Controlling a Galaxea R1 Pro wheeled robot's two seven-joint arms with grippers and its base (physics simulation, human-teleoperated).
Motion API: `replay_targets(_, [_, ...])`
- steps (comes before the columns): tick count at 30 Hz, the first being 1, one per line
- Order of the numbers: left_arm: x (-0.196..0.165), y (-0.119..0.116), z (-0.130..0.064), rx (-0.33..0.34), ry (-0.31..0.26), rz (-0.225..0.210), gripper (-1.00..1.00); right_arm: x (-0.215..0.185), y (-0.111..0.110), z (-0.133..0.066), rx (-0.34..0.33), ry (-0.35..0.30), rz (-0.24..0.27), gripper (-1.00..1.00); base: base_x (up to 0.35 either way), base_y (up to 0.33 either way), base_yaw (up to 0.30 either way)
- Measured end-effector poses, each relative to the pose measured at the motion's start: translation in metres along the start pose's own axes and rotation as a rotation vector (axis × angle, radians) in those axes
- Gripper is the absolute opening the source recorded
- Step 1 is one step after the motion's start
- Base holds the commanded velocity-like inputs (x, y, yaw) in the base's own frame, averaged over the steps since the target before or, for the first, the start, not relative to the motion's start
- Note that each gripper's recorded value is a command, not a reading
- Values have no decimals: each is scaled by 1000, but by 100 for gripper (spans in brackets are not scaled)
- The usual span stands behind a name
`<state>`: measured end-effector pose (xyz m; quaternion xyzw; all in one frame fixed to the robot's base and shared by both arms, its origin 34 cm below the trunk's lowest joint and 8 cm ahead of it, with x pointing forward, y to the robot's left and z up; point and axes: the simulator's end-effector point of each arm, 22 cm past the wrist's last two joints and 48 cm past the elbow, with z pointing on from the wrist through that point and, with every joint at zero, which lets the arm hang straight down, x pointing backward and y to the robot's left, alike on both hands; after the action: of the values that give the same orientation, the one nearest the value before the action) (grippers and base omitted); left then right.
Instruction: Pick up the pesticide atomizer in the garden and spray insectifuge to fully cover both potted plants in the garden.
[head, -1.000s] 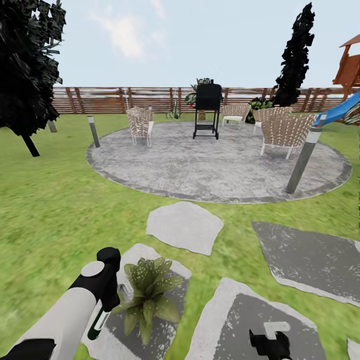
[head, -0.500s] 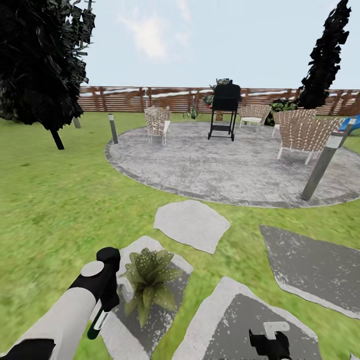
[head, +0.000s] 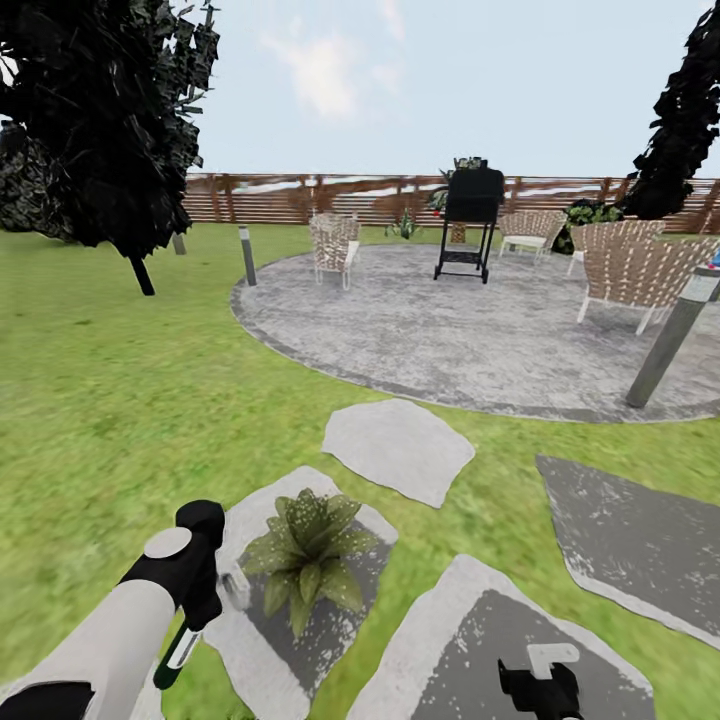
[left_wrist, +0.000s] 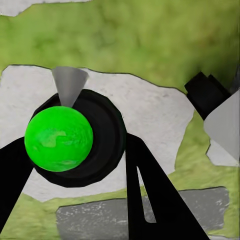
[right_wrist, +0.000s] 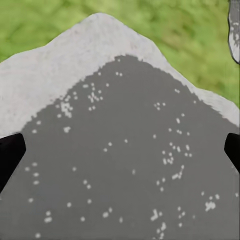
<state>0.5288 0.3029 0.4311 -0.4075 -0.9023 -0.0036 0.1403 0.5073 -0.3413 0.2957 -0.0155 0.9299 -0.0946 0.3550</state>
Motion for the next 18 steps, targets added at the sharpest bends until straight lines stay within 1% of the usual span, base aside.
replay_targets(2, [-4, 1, 0, -12, -7, 3, -100, 0, 0, 0, 0, 0, 0, 100, 0, 0, 268])
replay_targets(4, [-10, 0, 0, -15, -28, 3, -100, 0, 0, 0, 0, 0, 0, 100, 0, 0, 202])
replay_targets(6, [-19, 2, 1, -24, -73, -5, -100, 0, 0, 0, 1, 0, 0, 100, 0, 0, 59])
replay_targets(7, [-26, 4, 3, -32, -106, -13, -100, 0, -1, 0, 1, 0, 0, 100, 0, 0, 22])
replay_targets(8, [-28, 3, 7, -34, -115, -18, -100, 0, -1, 0, 1, 0, -1, 100, 0, 0, 9])
replay_targets(9, [-29, 0, 20, -36, -114, -24, -100, 1, -1, 0, 1, 1, -2, 100, 0, 0, 4])
replay_targets(10, [-27, -2, 33, -43, -102, -29, -100, 1, -1, 0, 0, 1, -3, 100, 0, 0, 1])
replay_targets(11, [-26, -7, 45, -35, -98, -38, -100, 1, -1, 0, 0, 2, -3, 100, 0, 0, 0])
replay_targets(12, [-26, -11, 50, -23, -105, -46, -100, 1, -2, 0, 1, 2, -4, 100, 0, 0, 0])
replay_targets(14, [-26, -12, 52, -18, -107, -48, -100, 1, -2, 0, 1, 1, -4, 100, 0, 0, 0])
replay_targets(18, [-19, -24, 65, 16, -75, -42, -100, 1, -2, 0, 1, 2, -4, 100, 0, 0, 0])
